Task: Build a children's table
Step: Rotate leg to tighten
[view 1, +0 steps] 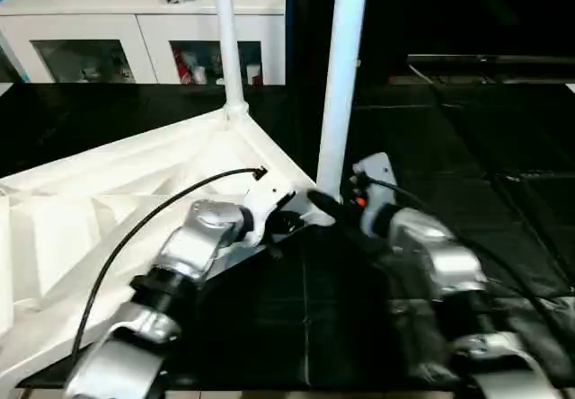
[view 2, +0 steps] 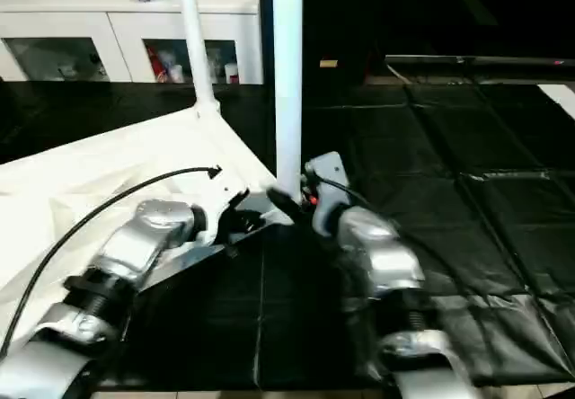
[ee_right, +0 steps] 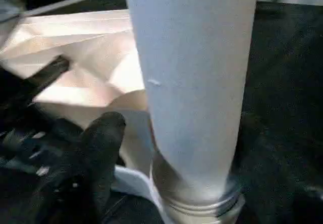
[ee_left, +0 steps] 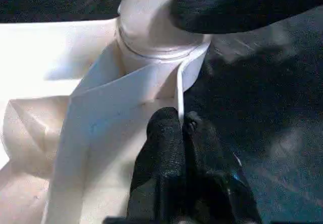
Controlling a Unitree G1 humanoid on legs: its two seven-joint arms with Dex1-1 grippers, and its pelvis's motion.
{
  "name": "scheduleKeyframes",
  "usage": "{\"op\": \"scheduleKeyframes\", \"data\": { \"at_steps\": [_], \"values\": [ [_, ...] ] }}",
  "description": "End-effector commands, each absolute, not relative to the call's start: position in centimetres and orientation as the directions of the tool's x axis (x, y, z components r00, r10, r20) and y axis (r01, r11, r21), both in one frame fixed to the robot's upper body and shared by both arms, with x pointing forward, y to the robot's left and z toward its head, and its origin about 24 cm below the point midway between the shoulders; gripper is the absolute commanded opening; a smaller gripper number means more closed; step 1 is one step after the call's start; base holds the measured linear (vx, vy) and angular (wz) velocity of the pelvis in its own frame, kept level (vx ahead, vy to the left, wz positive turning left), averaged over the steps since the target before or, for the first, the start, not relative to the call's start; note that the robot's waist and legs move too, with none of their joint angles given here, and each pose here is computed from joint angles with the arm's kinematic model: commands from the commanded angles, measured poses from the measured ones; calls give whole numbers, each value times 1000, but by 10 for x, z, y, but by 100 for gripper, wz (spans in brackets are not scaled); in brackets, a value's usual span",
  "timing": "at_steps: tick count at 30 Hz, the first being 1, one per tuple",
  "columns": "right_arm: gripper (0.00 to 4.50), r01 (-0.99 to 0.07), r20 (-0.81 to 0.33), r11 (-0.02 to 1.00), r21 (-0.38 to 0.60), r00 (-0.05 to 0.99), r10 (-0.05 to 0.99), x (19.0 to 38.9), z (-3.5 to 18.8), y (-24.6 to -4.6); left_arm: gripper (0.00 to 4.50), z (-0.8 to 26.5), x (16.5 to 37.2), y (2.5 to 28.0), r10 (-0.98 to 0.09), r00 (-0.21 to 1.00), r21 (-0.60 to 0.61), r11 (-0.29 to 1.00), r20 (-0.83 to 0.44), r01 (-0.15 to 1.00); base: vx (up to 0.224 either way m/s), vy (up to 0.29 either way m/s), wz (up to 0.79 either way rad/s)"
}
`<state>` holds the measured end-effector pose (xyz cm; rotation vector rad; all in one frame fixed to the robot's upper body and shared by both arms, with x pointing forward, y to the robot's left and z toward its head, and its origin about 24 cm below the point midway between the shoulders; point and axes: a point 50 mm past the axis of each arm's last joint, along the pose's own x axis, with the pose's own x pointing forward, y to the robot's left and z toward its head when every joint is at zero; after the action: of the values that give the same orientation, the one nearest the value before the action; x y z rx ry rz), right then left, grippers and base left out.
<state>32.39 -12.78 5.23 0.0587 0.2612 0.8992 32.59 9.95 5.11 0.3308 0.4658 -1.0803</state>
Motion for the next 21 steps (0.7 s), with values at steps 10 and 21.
{"op": "scheduleKeyframes", "data": {
  "at_steps": [10, 21],
  "values": [
    [413, -977, -280, 182, 113, 144, 949, 302, 66, -158, 0, 61, 304, 116, -812, -26, 26, -50, -584, 998, 0, 0, 0],
    [387, -988, -277, -9, 153, -51, 959, 296, 68, -151, 0, 65, 295, 124, -771, -169, -4, -211, -614, 977, 0, 0, 0]
  ]
}}
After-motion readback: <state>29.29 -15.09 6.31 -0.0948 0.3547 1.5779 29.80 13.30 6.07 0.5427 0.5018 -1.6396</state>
